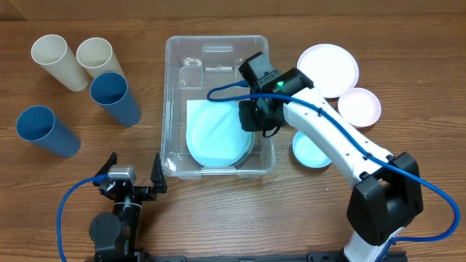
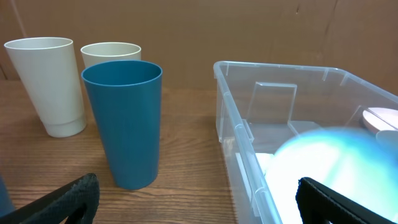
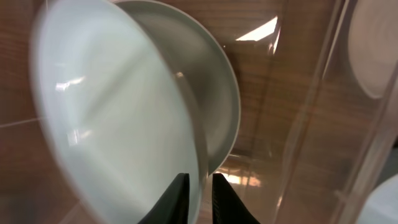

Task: Pack container
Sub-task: 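Carry the light-blue plate into the bin onto the grey plate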

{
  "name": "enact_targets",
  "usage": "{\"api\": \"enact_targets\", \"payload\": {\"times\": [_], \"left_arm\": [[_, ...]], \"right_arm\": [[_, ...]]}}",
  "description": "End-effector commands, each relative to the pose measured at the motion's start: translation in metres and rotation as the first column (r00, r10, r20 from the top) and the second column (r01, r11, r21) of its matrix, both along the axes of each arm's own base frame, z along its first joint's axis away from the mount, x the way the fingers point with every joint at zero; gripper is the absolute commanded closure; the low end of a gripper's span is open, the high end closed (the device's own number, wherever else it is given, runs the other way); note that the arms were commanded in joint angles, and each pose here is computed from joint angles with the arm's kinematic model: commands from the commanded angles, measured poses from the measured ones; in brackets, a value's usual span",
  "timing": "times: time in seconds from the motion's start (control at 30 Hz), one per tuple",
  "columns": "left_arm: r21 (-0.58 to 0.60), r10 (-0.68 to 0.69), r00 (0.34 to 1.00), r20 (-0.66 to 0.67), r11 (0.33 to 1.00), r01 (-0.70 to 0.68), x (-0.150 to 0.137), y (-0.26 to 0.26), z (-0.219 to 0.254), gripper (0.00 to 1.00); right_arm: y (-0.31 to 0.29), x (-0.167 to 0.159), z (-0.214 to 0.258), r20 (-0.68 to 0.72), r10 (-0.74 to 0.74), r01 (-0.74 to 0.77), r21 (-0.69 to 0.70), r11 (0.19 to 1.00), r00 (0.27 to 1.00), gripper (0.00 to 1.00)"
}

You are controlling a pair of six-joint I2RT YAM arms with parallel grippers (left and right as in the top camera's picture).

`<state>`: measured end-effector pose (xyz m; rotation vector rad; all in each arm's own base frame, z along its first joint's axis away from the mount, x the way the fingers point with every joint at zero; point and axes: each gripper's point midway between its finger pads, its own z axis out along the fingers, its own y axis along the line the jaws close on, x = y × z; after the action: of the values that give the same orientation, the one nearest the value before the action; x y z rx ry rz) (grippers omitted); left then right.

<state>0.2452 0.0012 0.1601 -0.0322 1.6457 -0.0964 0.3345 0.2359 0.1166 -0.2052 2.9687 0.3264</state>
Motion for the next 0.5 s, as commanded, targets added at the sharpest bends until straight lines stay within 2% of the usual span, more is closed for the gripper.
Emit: {"api": "enact_targets", "payload": {"times": [0.0,0.07,0.23,0.3,0.4,0.47], "left_arm": [[0.013,0.013,1.000,0.005,1.000,-0.013,0.000,0.003,0.000,0.00],[0.013,0.013,1.000,0.005,1.000,-0.013,0.000,0.003,0.000,0.00],[0.013,0.013,1.000,0.005,1.000,-0.013,0.000,0.003,0.000,0.00],[0.013,0.013,1.000,0.005,1.000,-0.013,0.000,0.003,0.000,0.00],[0.013,0.013,1.000,0.005,1.000,-0.013,0.000,0.003,0.000,0.00],[0.013,0.013,1.000,0.005,1.000,-0.013,0.000,0.003,0.000,0.00]], "right_arm": [[0.001,-0.003,-0.003,-0.006,0.009,-0.009,0.001,1.000,1.000,0.42],[0.001,-0.003,-0.003,-0.004,0.014,-0.014,0.000,1.000,1.000,0.39],[0.003,-0.001,-0.001,0.018,0.081,-0.081,0.000,0.997,0.997,0.40],[0.014,-0.003,0.008,0.017,0.128,-0.129,0.053,0.990,0.992,0.40],[0.023,0.008,0.050,0.072,0.092,-0.099,0.091,0.991,0.993,0.41],[0.005,0.032,0.086,0.159,-0.006,-0.004,0.060,0.998,0.987,0.38]]}}
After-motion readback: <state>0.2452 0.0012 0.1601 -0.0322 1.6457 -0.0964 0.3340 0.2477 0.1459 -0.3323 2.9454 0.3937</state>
